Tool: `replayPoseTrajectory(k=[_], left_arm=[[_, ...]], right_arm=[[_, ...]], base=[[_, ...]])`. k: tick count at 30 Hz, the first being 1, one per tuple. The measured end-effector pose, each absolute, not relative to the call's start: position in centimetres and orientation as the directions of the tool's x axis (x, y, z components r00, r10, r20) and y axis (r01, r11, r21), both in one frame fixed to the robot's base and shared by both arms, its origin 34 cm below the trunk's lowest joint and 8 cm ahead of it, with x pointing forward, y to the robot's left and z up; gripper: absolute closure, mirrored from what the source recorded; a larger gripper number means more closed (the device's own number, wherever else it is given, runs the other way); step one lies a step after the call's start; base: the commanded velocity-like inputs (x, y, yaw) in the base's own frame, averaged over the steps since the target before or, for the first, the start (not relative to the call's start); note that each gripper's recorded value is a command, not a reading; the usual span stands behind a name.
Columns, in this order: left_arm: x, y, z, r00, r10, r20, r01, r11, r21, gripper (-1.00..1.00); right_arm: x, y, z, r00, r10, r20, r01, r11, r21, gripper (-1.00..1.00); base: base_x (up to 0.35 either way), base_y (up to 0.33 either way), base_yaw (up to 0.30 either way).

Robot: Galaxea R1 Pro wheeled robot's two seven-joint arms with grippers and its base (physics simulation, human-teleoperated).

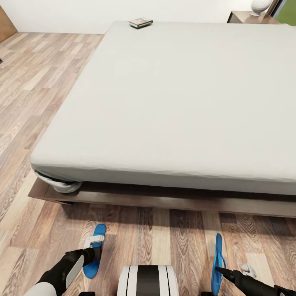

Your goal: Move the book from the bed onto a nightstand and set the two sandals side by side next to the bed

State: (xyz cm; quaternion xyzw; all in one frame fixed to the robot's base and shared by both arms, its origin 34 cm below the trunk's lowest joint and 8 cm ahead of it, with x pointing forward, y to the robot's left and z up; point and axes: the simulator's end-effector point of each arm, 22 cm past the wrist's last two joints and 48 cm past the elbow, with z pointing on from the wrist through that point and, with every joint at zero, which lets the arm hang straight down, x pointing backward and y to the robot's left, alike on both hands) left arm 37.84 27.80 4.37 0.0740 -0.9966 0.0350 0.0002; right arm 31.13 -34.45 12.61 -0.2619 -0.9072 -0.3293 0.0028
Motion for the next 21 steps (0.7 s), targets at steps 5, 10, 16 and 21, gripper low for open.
replayPoseTrajectory(k=[5, 10, 16, 21], left_arm=[[37.84, 27.80, 4.37, -0.989, -0.148, 0.006, -0.148, 0.987, -0.070, 1.00], [37.65, 27.80, 4.24, -0.989, -0.147, 0.010, -0.148, 0.987, -0.069, 1.00], [37.41, 27.74, 3.92, -0.988, -0.151, 0.016, -0.152, 0.986, -0.071, 1.00], [37.41, 27.74, 3.92, -0.988, -0.151, 0.016, -0.152, 0.986, -0.071, 1.00]], right_arm=[[31.15, -34.45, 12.61, -0.863, 0.473, 0.177, 0.477, 0.646, 0.596, 1.00], [30.96, -34.43, 12.51, -0.863, 0.472, 0.182, 0.479, 0.646, 0.594, 1.00], [30.57, -34.44, 12.21, -0.860, 0.473, 0.190, 0.486, 0.646, 0.589, 1.00], [30.57, -34.42, 12.21, -0.860, 0.473, 0.191, 0.486, 0.646, 0.589, 1.00]], base=[[0.000, 0.000, 0.000], [0.000, 0.000, 0.000], [0.000, 0.000, 0.000], [0.000, 0.000, 0.000]])
